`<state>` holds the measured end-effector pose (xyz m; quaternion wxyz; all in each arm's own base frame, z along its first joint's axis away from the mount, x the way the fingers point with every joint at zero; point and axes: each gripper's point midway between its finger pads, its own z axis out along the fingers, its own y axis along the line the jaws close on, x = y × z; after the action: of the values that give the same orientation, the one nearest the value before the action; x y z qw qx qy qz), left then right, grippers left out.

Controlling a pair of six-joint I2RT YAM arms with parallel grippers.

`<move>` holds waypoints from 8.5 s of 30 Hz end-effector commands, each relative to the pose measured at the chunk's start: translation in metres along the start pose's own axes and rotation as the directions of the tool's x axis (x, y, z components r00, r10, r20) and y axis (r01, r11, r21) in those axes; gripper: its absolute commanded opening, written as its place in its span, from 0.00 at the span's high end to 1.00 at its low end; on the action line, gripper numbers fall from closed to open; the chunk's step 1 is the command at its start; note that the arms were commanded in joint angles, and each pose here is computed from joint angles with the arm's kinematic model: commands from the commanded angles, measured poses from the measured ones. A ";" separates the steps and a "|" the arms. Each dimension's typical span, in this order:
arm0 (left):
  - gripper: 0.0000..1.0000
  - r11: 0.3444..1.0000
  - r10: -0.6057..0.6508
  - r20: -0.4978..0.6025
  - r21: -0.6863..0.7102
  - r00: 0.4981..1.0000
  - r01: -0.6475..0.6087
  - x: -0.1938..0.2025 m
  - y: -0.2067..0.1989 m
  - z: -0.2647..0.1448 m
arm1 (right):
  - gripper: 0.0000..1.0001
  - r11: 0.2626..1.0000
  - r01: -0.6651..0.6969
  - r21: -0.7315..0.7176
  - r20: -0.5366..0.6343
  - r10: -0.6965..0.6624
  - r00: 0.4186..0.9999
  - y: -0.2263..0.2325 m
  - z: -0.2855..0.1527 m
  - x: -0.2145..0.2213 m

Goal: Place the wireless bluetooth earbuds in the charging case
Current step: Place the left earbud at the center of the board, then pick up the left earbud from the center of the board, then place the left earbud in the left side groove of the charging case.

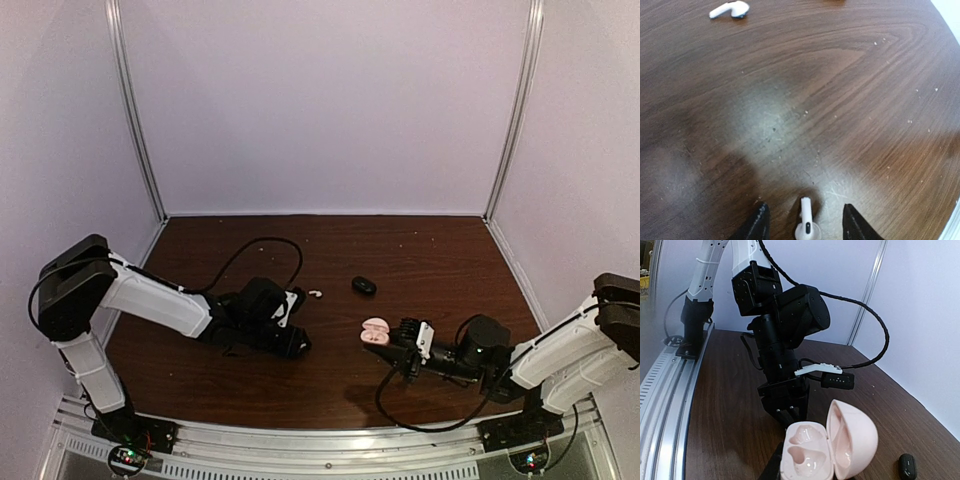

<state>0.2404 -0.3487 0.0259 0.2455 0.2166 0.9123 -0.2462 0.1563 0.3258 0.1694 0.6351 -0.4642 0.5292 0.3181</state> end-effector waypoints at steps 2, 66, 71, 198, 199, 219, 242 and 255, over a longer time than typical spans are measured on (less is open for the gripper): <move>0.45 0.992 0.129 0.096 0.006 0.987 -0.130 0.006 0.008 -0.007 | 0.94 1.000 -0.018 0.021 0.015 0.018 1.000 -0.004 -0.003 -0.003; 0.75 0.913 0.405 0.208 -0.139 0.890 -0.383 0.054 0.032 0.010 | 0.94 0.998 -0.026 0.059 -0.003 0.026 1.000 -0.011 -0.007 0.005; 0.80 0.915 0.400 0.207 -0.148 0.893 -0.375 0.054 0.034 0.009 | 0.95 0.998 -0.026 0.059 -0.003 0.026 1.000 -0.011 -0.007 0.005; 1.00 0.484 0.825 0.130 0.339 0.550 -0.807 0.042 -0.182 -0.118 | 0.98 0.880 -0.136 -0.456 -0.019 0.143 0.990 0.096 0.034 0.017; 1.00 0.485 0.825 0.131 0.339 0.550 -0.807 0.042 -0.183 -0.118 | 0.98 0.880 -0.136 -0.456 -0.019 0.143 0.990 0.096 0.035 0.017; 1.00 0.485 0.836 0.117 0.303 0.537 -0.821 0.039 -0.184 -0.112 | 0.98 0.879 -0.141 -0.456 -0.016 0.150 0.989 0.096 0.035 0.015; 0.76 0.481 0.869 0.037 0.166 0.493 -0.861 0.028 -0.161 -0.105 | 0.98 0.856 -0.161 -0.492 0.007 0.189 0.982 0.102 0.031 0.009; 0.59 0.496 0.863 0.042 0.119 0.504 -0.860 0.022 -0.151 -0.120 | 0.98 0.860 -0.164 -0.483 0.020 0.199 0.980 0.099 0.028 0.006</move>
<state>0.0839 -0.4054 0.1399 0.2717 0.6813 0.6568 -0.1750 0.0937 0.3867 0.1186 0.4736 -0.5399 0.4990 0.4850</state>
